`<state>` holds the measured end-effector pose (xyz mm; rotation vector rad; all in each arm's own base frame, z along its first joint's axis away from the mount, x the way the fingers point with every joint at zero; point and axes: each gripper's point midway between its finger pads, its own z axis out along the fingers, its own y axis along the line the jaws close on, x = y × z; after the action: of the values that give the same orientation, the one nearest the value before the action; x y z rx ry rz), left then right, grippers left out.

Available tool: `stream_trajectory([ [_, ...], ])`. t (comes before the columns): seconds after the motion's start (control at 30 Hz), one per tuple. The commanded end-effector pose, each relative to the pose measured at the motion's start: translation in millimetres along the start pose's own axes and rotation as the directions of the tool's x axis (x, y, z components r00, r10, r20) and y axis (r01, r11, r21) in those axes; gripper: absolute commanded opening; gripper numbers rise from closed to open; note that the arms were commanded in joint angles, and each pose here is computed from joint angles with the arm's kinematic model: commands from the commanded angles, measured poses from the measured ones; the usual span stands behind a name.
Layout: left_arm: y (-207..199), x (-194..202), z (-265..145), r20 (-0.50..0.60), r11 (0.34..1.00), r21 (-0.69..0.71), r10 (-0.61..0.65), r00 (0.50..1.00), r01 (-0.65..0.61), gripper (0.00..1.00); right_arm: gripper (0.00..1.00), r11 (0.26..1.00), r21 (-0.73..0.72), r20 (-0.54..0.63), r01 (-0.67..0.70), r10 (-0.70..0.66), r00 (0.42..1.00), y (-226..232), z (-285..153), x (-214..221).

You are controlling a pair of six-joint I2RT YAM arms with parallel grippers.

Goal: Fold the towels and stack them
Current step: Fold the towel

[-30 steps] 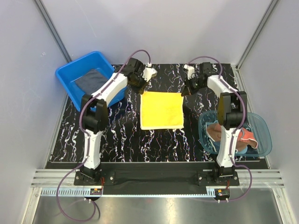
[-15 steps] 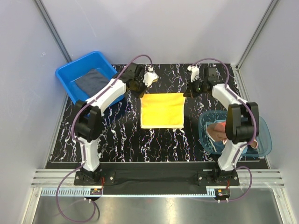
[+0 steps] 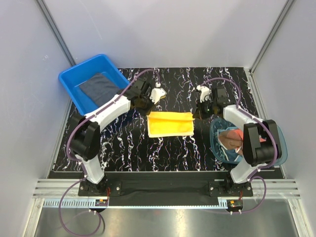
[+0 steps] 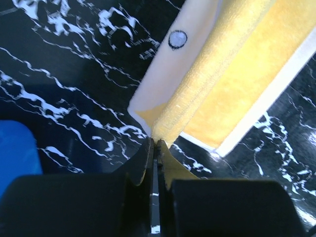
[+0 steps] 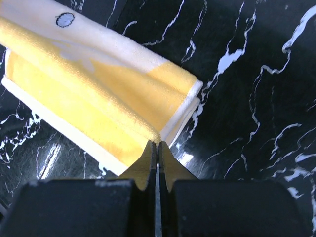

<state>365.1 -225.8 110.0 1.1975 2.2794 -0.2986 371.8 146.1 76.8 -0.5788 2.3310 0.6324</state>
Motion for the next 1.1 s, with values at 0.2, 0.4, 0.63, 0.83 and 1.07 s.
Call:
stream_trajectory([
  [0.2, -27, 11, -7, 0.033, 0.999, 0.008, -0.040, 0.999, 0.040, 0.06, 0.00, 0.995, 0.081, 0.011, -0.062, 0.061, 0.998, 7, -8, 3],
  [0.4, -45, 26, 1, 0.005, 0.997, 0.052, -0.064, 0.998, 0.064, 0.06, 0.04, 0.986, 0.085, -0.061, -0.141, 0.147, 0.987, 15, -4, 25],
  [0.63, -69, 48, 7, -0.052, 0.991, 0.099, -0.087, 0.995, 0.092, 0.23, 0.29, 0.979, 0.109, -0.203, -0.171, 0.191, 0.961, 23, -7, 55],
  [0.83, -75, 37, -22, -0.002, 0.988, 0.111, -0.104, 0.995, 0.103, 0.39, 0.39, 0.980, 0.066, -0.168, -0.185, 0.194, 0.967, 38, -24, 33],
  [1.07, -53, 35, -14, -0.007, 0.948, -0.055, -0.314, 0.949, 0.313, 0.43, 0.38, 0.903, 0.157, -0.142, -0.401, 0.422, 0.895, 38, -22, 14],
])
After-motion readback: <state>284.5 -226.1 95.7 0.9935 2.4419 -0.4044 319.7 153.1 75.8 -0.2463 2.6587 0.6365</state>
